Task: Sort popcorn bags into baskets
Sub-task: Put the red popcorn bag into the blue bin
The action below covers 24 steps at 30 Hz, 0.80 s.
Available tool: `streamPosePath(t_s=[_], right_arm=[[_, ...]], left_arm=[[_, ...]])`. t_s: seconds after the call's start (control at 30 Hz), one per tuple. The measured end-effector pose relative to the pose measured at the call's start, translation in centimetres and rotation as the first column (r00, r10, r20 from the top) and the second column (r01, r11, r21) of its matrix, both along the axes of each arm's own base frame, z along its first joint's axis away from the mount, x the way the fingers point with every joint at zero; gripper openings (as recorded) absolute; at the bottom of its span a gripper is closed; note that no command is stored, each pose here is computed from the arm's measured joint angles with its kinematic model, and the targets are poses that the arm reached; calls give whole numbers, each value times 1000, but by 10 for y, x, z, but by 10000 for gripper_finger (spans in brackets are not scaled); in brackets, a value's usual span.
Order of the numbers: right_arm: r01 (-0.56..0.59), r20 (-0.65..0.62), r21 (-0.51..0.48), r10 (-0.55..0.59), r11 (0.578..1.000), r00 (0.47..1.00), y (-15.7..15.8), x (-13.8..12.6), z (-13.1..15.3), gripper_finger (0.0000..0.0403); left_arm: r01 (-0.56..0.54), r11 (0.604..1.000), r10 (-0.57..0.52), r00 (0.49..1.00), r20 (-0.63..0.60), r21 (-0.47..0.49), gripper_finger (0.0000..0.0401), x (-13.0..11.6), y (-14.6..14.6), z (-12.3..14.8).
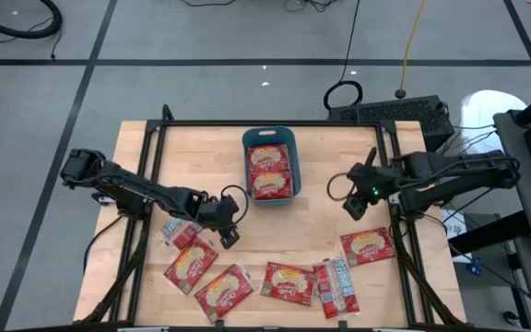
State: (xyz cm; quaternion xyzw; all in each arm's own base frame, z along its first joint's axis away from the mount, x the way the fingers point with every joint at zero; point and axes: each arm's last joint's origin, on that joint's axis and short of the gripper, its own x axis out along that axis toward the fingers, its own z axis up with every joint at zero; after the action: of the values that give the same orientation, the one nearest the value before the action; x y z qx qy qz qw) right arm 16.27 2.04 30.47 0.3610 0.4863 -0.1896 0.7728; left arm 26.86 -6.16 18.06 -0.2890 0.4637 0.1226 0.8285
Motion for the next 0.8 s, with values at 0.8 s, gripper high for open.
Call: streamPosePath(t_s=[0.8], right_arm=[[-41, -126, 143, 59, 989, 990, 49, -12, -109, 241]], left_arm=[[-113, 945, 188, 956, 225, -306, 26, 2, -61, 20]])
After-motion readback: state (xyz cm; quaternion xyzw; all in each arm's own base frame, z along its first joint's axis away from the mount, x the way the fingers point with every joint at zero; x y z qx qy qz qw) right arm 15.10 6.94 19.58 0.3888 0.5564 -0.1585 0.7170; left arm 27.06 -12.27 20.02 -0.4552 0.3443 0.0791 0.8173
